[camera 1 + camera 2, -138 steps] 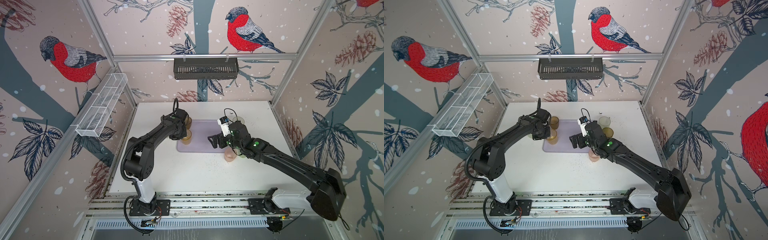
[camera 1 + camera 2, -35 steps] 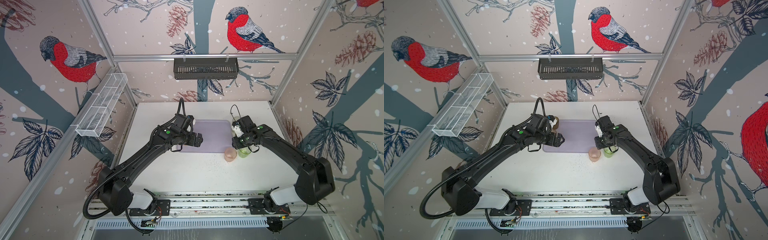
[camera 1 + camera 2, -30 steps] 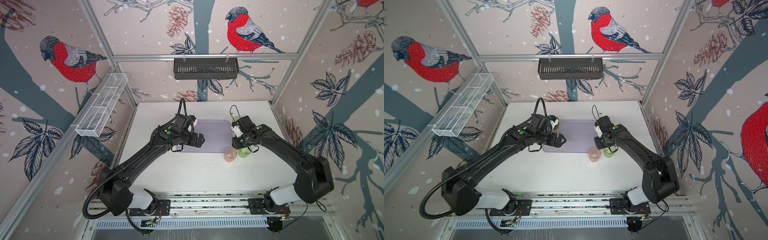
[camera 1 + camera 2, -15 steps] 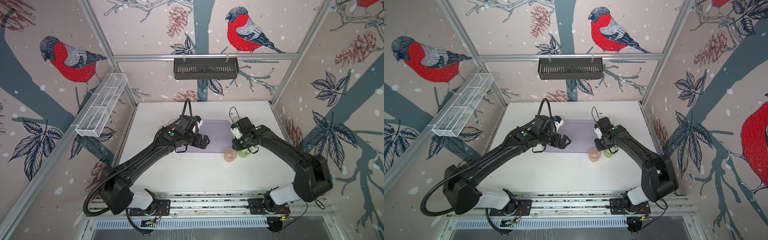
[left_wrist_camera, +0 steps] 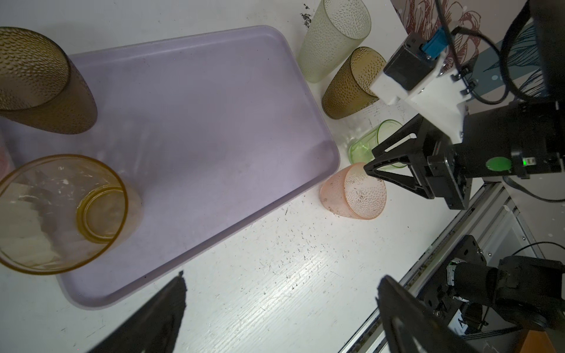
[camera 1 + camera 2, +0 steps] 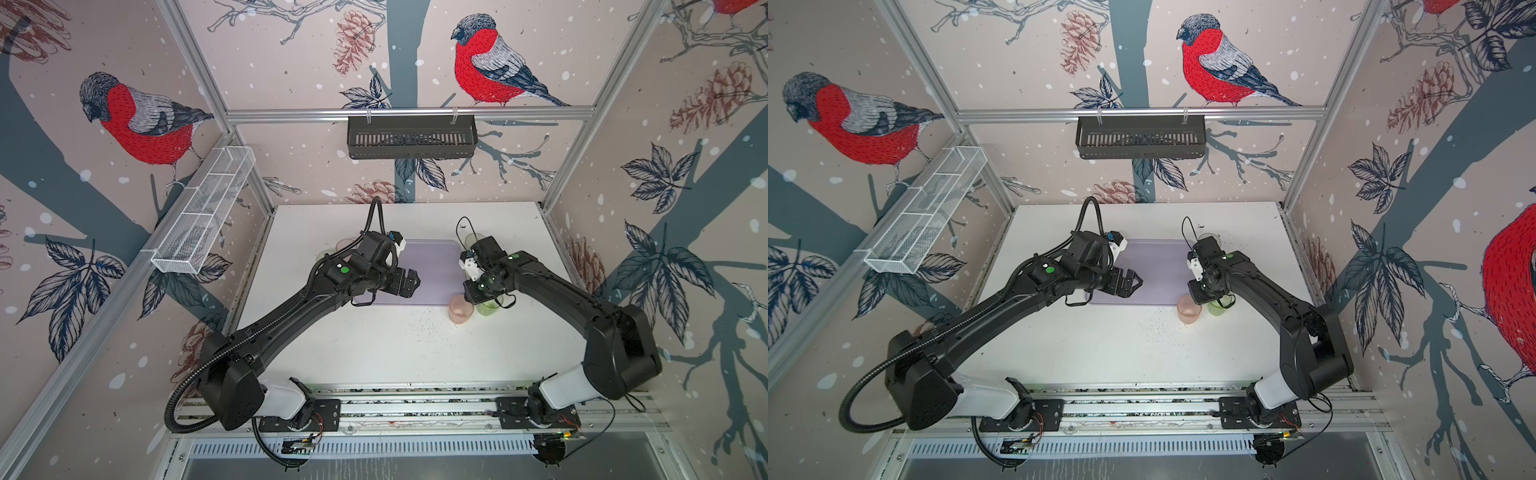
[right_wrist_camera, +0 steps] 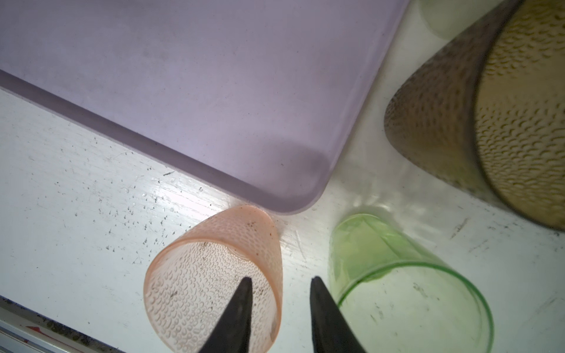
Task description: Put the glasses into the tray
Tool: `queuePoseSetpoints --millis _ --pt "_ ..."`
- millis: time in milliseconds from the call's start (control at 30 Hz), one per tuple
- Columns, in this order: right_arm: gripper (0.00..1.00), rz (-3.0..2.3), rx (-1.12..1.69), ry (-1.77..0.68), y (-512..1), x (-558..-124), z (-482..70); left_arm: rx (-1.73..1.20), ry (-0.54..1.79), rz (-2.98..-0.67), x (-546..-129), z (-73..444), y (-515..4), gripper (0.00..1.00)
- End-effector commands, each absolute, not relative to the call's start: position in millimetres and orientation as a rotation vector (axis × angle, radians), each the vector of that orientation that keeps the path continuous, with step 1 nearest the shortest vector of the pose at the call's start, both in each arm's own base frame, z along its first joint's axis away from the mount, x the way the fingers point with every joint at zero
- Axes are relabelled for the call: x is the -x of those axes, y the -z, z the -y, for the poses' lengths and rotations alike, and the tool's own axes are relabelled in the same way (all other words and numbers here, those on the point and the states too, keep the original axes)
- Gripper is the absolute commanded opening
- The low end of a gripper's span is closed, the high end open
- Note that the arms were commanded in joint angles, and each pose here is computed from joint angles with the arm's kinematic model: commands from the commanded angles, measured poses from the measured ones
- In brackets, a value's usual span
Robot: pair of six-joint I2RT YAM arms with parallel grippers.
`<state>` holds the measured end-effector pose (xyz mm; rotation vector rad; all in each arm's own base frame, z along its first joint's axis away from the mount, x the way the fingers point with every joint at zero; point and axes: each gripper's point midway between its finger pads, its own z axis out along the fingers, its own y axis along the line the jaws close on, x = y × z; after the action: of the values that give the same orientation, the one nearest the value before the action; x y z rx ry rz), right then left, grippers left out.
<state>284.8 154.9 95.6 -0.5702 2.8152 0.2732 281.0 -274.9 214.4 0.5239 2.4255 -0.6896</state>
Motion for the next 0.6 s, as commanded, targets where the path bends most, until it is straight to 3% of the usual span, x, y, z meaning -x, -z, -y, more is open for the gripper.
queuePoseSetpoints --millis 0,567 --pt "0.33 -2.818 0.59 -0.292 -93.5 -282.6 -156.7 -0.507 0.721 -2.376 -285.4 279.3 -225.5 0.97" --pt "0.27 -2.835 0.599 -0.311 -83.8 -274.9 -158.0 -0.479 0.735 -2.359 -281.1 274.5 -230.5 0.97"
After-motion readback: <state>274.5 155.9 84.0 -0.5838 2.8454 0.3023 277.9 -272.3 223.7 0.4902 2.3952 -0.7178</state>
